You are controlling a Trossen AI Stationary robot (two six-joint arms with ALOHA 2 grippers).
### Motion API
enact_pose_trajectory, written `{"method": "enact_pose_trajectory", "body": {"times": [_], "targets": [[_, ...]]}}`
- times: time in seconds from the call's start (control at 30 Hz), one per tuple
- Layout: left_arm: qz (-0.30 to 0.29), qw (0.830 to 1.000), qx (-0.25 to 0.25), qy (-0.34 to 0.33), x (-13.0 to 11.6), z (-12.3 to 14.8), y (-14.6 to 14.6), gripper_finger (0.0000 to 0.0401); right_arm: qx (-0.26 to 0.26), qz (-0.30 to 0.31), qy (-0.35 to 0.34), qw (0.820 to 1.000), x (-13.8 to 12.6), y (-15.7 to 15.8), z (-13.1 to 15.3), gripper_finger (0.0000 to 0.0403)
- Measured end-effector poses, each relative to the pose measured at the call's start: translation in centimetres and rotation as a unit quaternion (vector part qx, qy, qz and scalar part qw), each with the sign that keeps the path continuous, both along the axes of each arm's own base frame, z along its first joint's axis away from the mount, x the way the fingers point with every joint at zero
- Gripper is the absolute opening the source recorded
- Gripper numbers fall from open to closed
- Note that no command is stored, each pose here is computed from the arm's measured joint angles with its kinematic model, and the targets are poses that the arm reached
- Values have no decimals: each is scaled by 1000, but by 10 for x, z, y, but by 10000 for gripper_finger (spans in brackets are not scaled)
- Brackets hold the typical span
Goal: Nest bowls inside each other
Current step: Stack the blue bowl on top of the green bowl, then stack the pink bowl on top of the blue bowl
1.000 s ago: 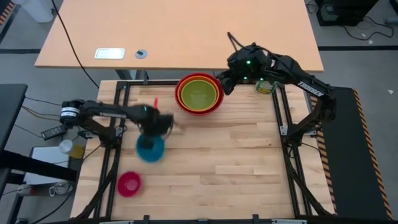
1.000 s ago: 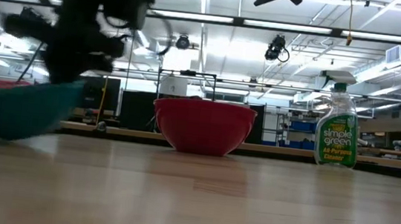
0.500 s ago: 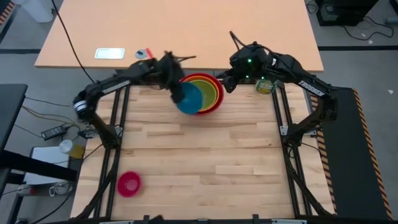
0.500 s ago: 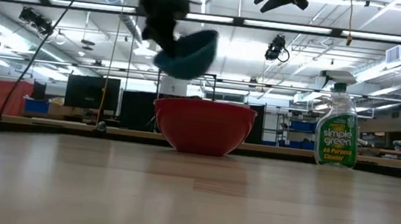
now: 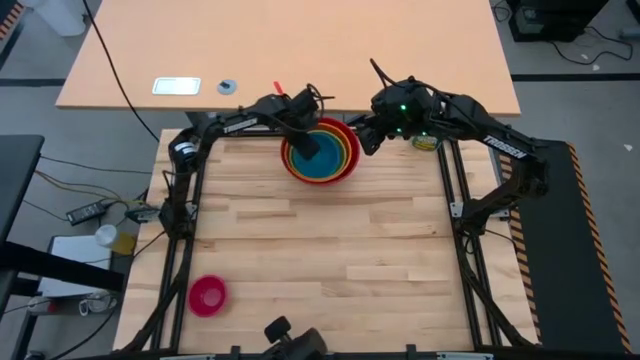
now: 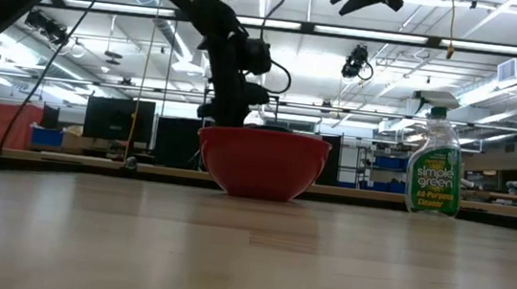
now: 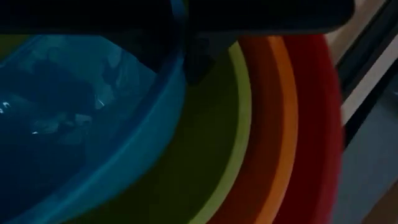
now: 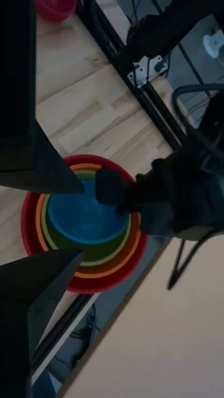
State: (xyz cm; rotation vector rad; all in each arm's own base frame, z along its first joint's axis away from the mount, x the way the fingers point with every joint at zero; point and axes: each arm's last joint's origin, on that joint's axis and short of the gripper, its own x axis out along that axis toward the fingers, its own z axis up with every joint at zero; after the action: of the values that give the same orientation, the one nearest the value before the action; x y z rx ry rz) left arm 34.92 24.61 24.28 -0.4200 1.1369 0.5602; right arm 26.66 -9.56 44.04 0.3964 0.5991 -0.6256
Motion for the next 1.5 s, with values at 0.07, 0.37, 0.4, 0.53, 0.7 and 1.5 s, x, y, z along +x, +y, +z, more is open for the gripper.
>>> {"method": "enact_pose_trajectory", "body": {"times": [0.07,0.37,0.4,0.53,0.7,1.5], "targets": [[-20,1000,4,3,3,-1,-4,37,-1,-5,0,1000,-1,1,0,159],[-53,990,131,13,-6,43,-14,191,0,-10,-3,1000,-1,1,1,156],[-56,988,143,16,-12,51,-15,205,0,-10,-3,1000,-1,1,1,156],[-88,988,130,15,-43,90,-35,232,-1,-11,-3,1000,-2,0,1,156],[-211,977,25,-14,-81,125,-103,220,-3,-11,0,1000,-2,0,1,155],[-461,874,-121,98,-198,8,-347,194,-10,-4,1,1000,-1,0,1,155]]}}
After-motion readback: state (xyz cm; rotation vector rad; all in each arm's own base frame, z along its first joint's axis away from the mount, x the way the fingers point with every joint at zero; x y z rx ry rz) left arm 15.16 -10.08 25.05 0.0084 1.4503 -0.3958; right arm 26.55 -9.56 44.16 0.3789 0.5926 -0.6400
